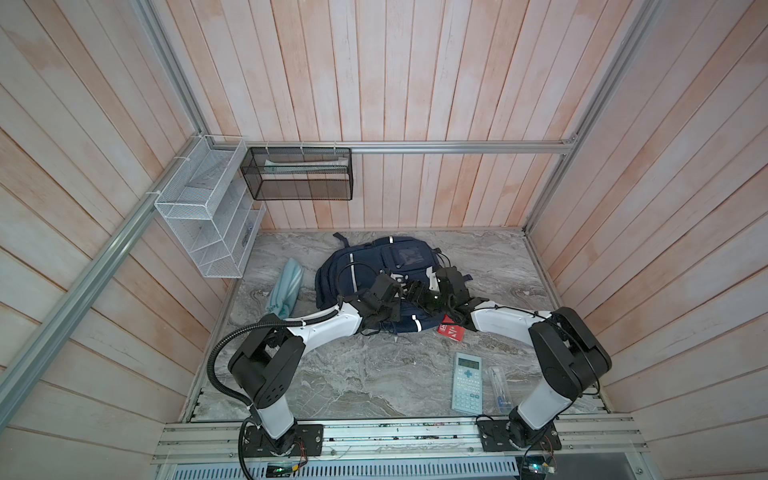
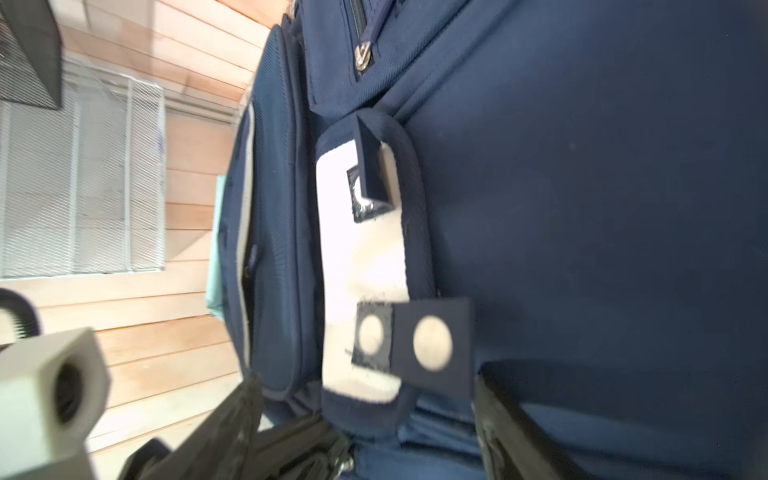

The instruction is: Pack the student bag

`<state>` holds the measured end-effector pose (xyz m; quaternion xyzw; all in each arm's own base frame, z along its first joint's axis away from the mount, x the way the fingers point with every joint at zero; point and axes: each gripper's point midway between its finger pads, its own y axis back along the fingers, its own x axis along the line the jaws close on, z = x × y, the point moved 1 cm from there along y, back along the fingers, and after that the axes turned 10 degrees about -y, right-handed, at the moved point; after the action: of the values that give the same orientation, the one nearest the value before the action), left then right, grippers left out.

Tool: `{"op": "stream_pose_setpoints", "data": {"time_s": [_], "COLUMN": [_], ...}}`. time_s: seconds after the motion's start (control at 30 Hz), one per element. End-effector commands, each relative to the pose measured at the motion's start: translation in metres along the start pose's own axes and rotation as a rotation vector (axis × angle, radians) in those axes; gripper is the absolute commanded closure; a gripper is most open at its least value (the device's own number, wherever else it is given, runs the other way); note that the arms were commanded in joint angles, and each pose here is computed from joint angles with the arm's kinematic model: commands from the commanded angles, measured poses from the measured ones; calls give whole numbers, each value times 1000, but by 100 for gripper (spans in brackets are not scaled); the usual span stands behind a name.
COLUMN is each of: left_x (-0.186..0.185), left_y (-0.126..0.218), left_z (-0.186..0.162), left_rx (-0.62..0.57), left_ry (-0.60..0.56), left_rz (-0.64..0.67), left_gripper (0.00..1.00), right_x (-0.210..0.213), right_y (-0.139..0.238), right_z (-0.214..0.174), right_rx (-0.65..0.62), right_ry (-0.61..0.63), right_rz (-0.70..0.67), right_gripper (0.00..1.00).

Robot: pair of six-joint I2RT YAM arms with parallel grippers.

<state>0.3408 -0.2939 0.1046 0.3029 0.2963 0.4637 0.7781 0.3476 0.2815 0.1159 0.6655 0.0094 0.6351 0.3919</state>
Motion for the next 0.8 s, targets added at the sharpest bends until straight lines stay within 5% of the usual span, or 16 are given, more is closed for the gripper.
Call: {"op": "stream_pose_setpoints", "data": {"time_s": [0.0,0.2,0.4,0.5,0.73,0.77], "left_x": [-10,-12,-26,-34,-25,-22], "left_y": [14,20,39,43,47,49], "left_z": [36,44,52,46,16,12], "left_rx": [-116,-141,-172,-158,-133,-140], "left_ry": [26,33,37,48,63,65], "left_rz": [-36,-41,-81,-121,-120,-117], "left_gripper": [100,100,100,100,100,100], "right_x": [-3,-19,-30,-23,-7,-10], "right_y": [18,42,20,10,10,11], "right_z": [-21,-29,-21,-3,13,15], "right_rx": [31,-26,-45,-98,-165,-170], "right_ry": [-80,-157,-199,-189,-132,-139], "right_rz": [-63,-46,3,47,88,87], "right_gripper": [16,16,22,36,100,100]}}
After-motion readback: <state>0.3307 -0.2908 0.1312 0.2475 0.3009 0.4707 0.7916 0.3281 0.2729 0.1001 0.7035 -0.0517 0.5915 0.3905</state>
